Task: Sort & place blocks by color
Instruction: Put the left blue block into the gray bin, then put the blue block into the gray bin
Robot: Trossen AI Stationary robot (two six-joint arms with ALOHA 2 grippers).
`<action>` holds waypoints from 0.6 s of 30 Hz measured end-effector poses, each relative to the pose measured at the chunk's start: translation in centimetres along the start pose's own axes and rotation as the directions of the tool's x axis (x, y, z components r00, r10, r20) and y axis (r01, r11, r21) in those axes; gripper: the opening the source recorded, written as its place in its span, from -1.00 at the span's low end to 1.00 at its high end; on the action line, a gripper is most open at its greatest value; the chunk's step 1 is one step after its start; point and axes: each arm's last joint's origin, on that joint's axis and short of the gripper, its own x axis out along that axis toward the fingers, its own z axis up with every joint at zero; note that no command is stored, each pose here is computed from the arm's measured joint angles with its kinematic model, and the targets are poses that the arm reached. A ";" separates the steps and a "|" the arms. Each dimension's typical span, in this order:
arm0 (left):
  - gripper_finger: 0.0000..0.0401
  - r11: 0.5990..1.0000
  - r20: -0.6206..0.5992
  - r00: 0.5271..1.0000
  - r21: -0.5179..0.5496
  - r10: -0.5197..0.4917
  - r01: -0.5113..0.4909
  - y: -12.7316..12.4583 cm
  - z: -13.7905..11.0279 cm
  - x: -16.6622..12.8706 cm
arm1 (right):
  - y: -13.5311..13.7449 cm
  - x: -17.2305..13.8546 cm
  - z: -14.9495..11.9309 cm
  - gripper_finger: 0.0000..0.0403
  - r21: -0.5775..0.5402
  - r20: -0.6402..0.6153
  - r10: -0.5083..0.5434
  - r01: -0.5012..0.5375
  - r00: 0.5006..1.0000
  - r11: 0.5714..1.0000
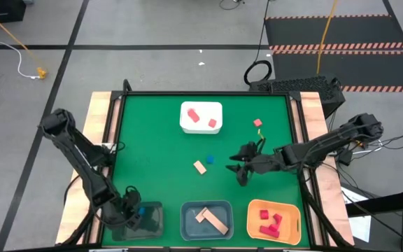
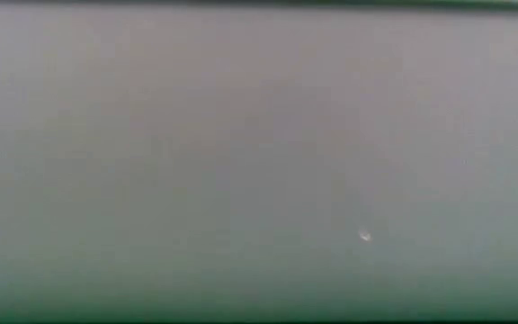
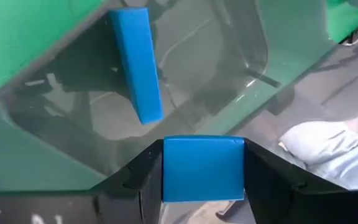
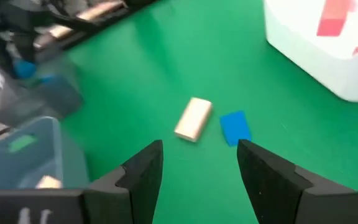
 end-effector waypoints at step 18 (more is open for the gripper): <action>0.37 0.985 0.009 0.993 -0.130 -0.114 0.114 -1.6 0.5 0.3 | 0.4 5.3 -1.5 -0.03 0.143 0.055 0.016 -0.024 0.998 0.989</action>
